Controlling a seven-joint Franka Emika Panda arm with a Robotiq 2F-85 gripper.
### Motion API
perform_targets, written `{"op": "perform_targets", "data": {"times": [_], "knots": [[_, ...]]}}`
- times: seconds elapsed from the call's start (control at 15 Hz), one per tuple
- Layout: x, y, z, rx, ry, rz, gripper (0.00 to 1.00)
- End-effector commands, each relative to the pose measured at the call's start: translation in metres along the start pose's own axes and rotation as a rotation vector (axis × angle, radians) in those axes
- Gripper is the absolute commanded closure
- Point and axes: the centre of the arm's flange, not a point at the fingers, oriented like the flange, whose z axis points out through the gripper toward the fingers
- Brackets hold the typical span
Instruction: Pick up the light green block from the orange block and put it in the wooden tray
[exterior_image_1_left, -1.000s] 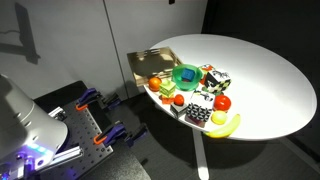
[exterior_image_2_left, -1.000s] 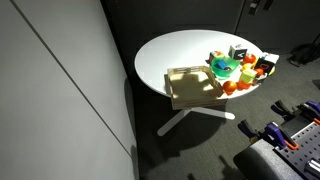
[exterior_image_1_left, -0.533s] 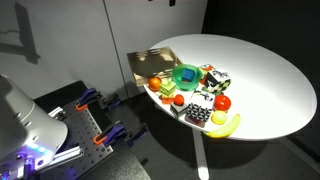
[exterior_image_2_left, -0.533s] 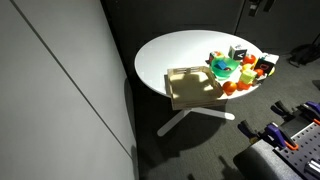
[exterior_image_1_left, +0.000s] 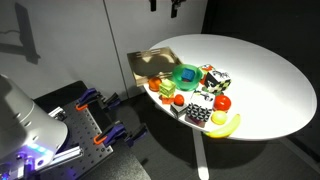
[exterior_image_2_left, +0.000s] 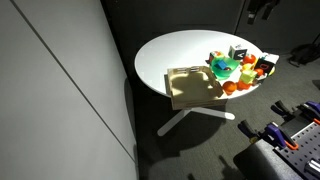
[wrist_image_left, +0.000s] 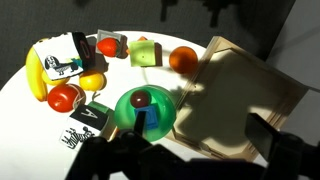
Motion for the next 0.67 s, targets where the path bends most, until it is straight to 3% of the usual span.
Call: {"op": "perform_targets", "data": {"times": [0.0,0.6], "knots": [[0.013,0.022,0.025,-0.023,-0.004,0.004,0.0],[0.018,0.069,0.09,-0.033,-0.027,-0.03,0.0]]}}
